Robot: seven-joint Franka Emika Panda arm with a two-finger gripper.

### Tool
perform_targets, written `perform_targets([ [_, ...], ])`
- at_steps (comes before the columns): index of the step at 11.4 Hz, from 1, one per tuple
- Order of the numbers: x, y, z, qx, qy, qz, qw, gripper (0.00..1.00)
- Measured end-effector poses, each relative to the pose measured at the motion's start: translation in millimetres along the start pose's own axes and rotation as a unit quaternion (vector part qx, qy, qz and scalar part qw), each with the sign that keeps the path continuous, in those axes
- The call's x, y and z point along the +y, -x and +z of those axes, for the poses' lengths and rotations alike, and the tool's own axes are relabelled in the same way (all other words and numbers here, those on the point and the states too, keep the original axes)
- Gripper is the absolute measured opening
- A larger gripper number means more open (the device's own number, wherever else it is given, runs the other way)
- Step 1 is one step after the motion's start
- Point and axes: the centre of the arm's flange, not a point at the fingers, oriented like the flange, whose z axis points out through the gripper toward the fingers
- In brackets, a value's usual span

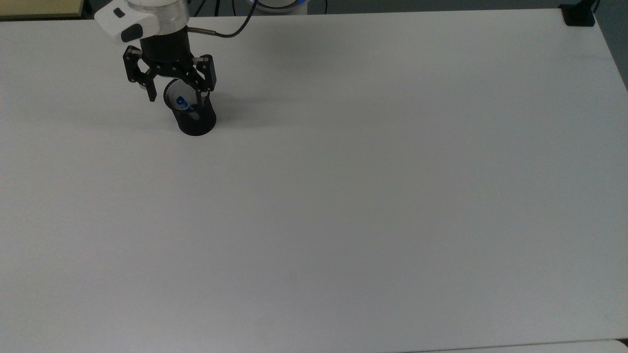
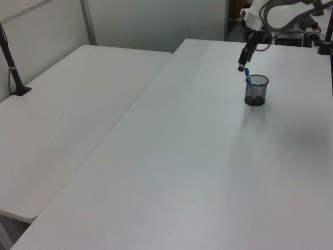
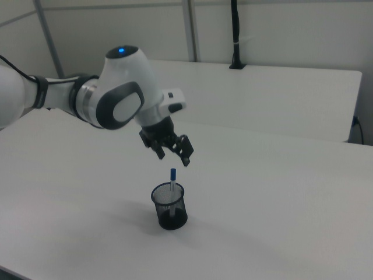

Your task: Insert the marker

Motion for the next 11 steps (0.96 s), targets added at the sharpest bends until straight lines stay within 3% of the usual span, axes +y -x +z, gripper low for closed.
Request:
perform_targets([
  [1,-1.3,-8.3,-18.5,-0.006,-0.002,-0.001,1.0000,0.98],
  [3,-15.7,-27.3,-75.4,-0.036,-0.012,-0.013,0.9992,1.00],
  [6,-71.9,-28.3,-133.2,-0.106,-0.028,-0.050,0.9927,1.00],
  [9,-113.2,-24.9,-153.9,-0.139,-0.027,-0.067,0.9876,1.00],
  [11,-111.2,-26.7,-149.0,-0.143,-0.025,-0.062,0.9875,1.00],
])
